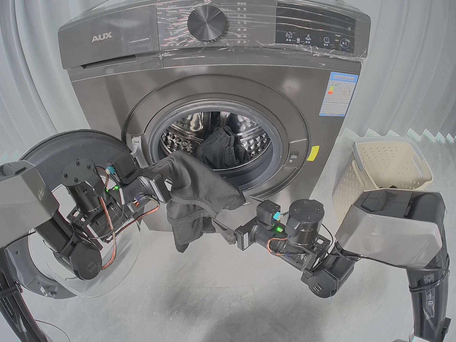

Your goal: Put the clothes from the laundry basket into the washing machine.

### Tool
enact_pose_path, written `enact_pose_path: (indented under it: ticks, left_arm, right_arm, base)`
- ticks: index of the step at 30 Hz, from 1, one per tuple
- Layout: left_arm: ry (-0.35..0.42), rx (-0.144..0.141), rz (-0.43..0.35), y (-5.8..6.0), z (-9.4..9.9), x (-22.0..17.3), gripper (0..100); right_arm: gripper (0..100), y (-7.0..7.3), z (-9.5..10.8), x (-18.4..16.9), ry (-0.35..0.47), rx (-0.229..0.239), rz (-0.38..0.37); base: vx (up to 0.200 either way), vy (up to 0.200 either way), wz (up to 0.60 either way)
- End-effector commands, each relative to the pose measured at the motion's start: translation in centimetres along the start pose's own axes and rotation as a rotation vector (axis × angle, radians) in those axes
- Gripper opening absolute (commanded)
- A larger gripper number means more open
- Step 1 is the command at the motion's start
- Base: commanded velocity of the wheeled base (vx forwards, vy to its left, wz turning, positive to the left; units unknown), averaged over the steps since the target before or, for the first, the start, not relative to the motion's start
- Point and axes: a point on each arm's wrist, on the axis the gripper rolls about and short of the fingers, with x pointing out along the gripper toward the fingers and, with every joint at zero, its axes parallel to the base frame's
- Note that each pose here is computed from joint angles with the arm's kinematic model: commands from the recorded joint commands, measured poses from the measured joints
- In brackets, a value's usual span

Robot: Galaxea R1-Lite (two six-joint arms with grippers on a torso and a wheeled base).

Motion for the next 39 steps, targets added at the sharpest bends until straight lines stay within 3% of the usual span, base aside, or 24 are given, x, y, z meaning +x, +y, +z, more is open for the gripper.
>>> enact_pose_path:
  ticks: [1,5,8,11,13,19,23,30,31,34,35,36,37,38,39]
  left_arm:
    - [0.007,-0.002,0.005,0.2,-0.2,0.0,0]
    - [0.010,-0.001,0.005,0.2,-0.3,0.1,0]
    - [0.021,-0.004,0.011,0.3,-0.8,0.1,0]
    - [0.028,-0.005,0.012,0.4,-1.0,0.2,0]
    - [0.029,-0.005,0.013,0.4,-1.1,0.2,0]
    - [0.028,-0.005,0.012,0.4,-1.0,0.2,0]
    - [0.023,-0.004,0.011,0.3,-0.9,0.2,0]
    - [0.021,-0.003,0.011,0.3,-0.8,0.2,0]
    - [0.023,-0.003,0.013,0.4,-0.9,0.2,0]
    - [0.023,-0.004,0.021,0.7,-0.9,0.2,0]
    - [0.020,-0.002,0.022,0.7,-0.9,0.2,0]
    - [0.020,-0.001,0.023,0.7,-0.9,0.2,0]
    - [0.017,-0.002,0.022,0.7,-0.8,0.3,0]
    - [0.017,-0.002,0.022,0.7,-0.8,0.3,0]
    - [0.015,-0.001,0.025,0.8,-0.7,0.2,0]
  right_arm:
    - [100,0.6,-0.4,-1.1,0.033,0.035,0.017]
    - [100,0.6,-0.8,-1.9,0.050,0.057,0.020]
    - [100,0.8,-0.7,-1.9,0.043,0.150,0.004]
    - [100,2.3,-0.6,-1.9,0.028,0.260,-0.018]
    - [100,2.8,-0.6,-1.9,0.026,0.293,-0.018]
    - [100,2.3,-0.4,-1.4,0.011,0.288,-0.035]
    - [100,1.8,-1.1,-1.4,0.018,0.195,-0.041]
    - [100,2.1,-1.1,-1.0,0.003,0.198,-0.036]
    - [100,2.5,-0.9,-1.2,0.006,0.216,-0.028]
    - [100,3.6,0.3,-1.9,0.001,0.338,-0.002]
    - [100,4.7,1.8,-2.4,-0.013,0.411,0.032]
    - [100,4.9,1.9,-2.5,-0.012,0.418,0.036]
    - [100,5.9,2.9,-3.2,0.011,0.520,0.042]
    - [100,6.0,3.0,-3.2,0.016,0.535,0.039]
    - [100,6.4,3.3,-3.3,0.032,0.599,0.022]
  base:
    - [0.000,0.000,0.00]
    - [0.000,0.000,0.00]
    - [0.000,0.000,0.00]
    - [0.000,0.000,0.00]
    - [0.000,0.000,0.00]
    - [0.000,0.000,0.00]
    - [0.000,0.000,0.00]
    - [0.000,0.000,0.00]
    - [0.000,0.000,0.00]
    - [0.000,0.000,0.00]
    - [0.000,0.000,0.00]
    - [0.000,0.000,0.00]
    - [0.000,0.000,0.00]
    - [0.000,0.000,0.00]
    - [0.000,0.000,0.00]
